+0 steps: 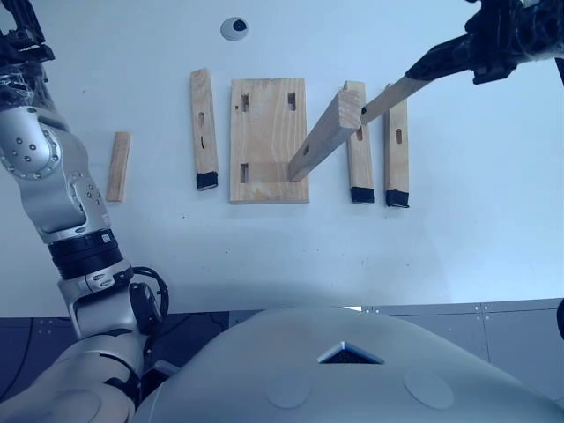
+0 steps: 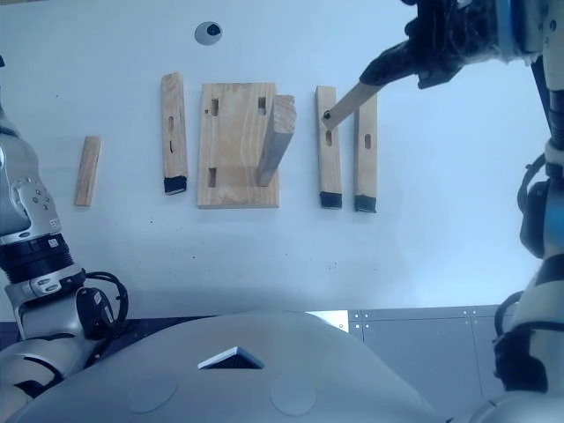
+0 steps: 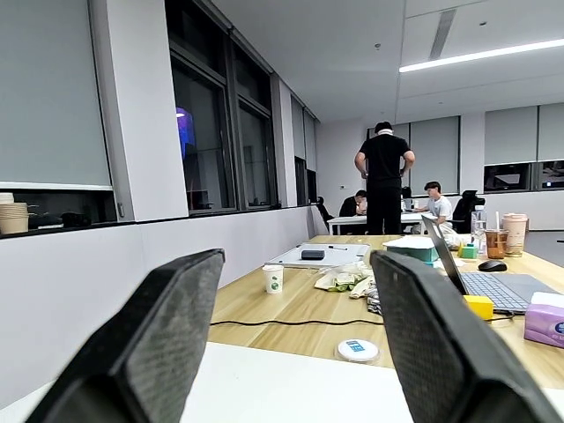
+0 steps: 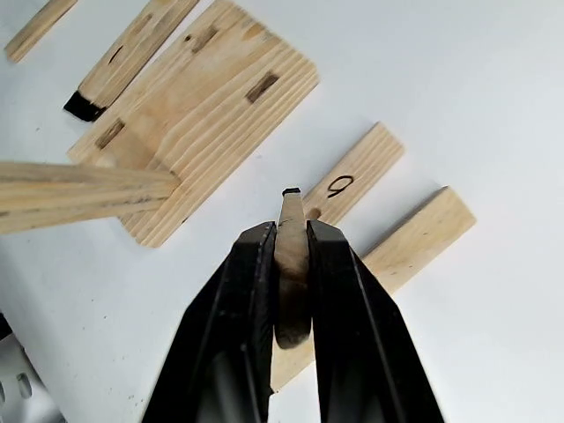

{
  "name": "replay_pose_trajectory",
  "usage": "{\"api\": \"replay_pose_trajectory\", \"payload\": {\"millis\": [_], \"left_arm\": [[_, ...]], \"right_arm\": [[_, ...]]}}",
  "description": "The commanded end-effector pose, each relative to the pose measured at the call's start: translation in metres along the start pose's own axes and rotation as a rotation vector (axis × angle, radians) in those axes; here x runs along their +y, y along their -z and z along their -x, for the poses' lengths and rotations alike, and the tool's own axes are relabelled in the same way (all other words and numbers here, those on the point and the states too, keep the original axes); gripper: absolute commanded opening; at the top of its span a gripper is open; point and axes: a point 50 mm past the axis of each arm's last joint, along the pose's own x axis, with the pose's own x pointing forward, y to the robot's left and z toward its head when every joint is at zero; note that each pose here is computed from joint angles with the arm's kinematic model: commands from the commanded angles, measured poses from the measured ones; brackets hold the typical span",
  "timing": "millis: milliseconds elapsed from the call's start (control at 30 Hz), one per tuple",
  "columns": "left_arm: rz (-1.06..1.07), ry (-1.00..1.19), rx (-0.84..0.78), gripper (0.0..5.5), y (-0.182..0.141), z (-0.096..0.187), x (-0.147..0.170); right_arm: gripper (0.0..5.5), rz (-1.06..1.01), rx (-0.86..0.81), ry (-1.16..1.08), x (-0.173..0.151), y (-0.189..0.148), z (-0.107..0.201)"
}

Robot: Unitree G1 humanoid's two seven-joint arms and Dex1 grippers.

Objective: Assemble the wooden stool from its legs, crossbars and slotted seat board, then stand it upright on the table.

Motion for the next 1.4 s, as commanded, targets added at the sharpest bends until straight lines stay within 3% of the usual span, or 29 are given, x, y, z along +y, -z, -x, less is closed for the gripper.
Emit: {"api": "replay_pose_trajectory", "payload": {"millis": [33,700,1400], "left_arm": [[0.000,-0.002,0.016,3.04,0.005,0.002,0.000],[0.030,-0.032,0.036,3.04,0.009,0.005,0.000],[0.044,-0.062,0.054,3.04,0.007,0.011,0.000]], "right_arm": [[0.40,-0.041,0.038,0.010,-0.001,0.011,-0.007],[0.40,-0.307,-0.018,0.040,-0.010,0.006,-0.023],[0.40,-0.324,0.031,0.040,-0.009,0.019,-0.033]]}}
